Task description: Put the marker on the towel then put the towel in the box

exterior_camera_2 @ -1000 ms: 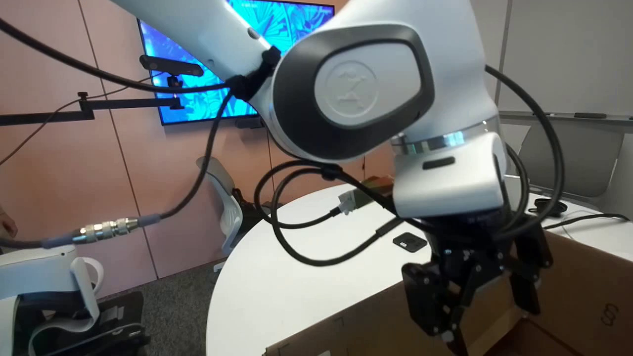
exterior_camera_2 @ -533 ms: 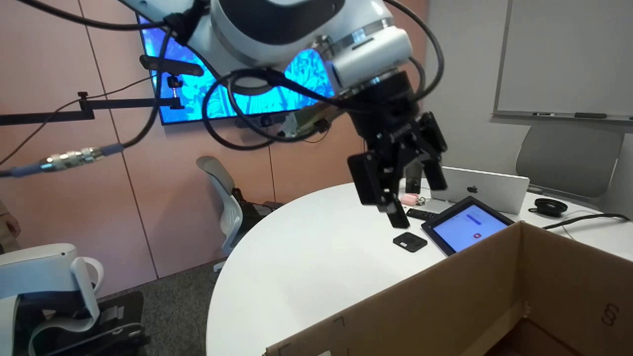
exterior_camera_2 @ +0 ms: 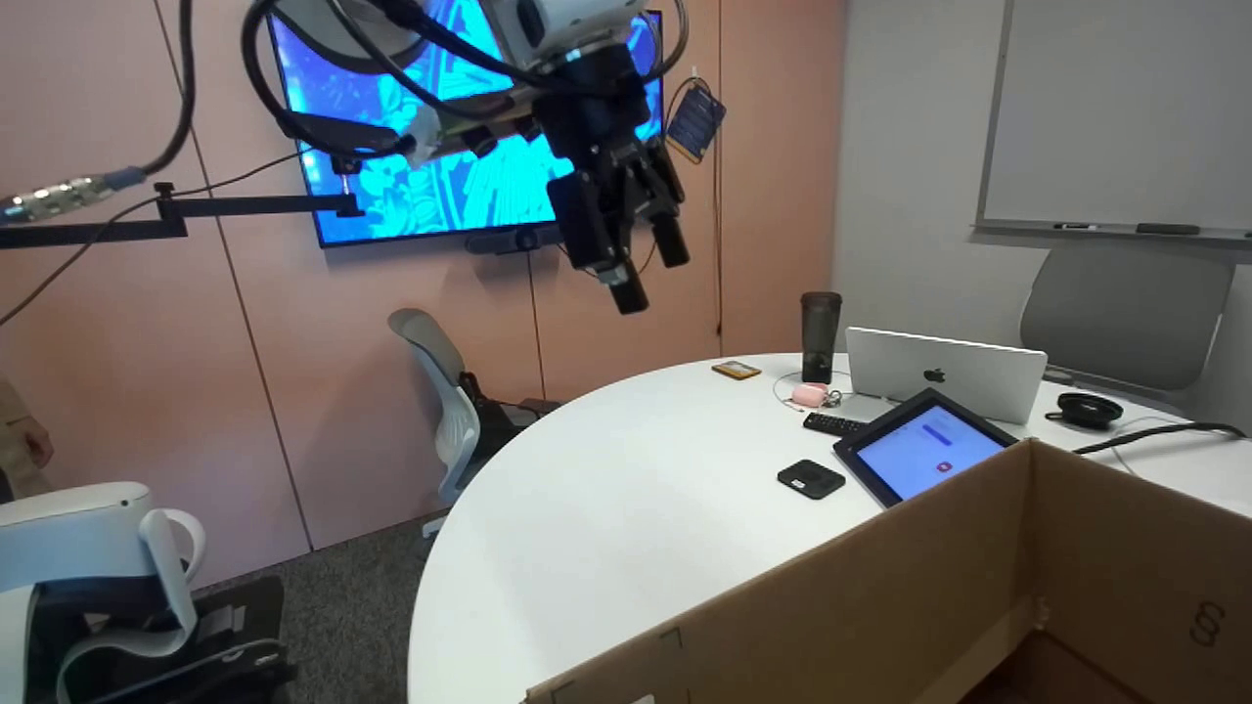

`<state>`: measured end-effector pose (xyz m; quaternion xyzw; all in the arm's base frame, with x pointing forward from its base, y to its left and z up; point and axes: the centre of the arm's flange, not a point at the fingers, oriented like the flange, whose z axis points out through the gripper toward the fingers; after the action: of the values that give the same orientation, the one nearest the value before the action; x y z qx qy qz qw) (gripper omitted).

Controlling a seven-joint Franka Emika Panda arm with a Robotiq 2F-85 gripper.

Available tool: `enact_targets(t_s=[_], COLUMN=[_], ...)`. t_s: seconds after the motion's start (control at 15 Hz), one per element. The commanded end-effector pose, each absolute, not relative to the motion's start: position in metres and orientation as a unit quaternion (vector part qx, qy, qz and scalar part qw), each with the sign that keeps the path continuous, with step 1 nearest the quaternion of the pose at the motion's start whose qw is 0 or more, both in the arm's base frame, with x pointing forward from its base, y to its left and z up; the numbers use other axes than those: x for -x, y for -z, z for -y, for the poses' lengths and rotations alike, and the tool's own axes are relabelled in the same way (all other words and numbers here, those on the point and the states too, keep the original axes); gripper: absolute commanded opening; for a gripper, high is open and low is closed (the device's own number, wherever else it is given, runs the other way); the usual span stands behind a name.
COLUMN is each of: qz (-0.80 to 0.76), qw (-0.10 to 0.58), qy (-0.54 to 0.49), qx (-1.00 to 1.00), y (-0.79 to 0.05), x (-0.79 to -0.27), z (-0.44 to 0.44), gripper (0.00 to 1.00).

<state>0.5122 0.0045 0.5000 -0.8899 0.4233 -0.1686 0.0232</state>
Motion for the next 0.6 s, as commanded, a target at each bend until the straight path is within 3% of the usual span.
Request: enact_targets(t_s=[0.0,0.53], qz=[-0.343,-0.198], qw=[0.042,0.042], qy=[0.123,-0.034], qx=[0.93,0.979], y=[-0.526,-0.555], x=[-0.478,-0.442], z=[-0.019,-0.051], gripper=[1.0,1.0])
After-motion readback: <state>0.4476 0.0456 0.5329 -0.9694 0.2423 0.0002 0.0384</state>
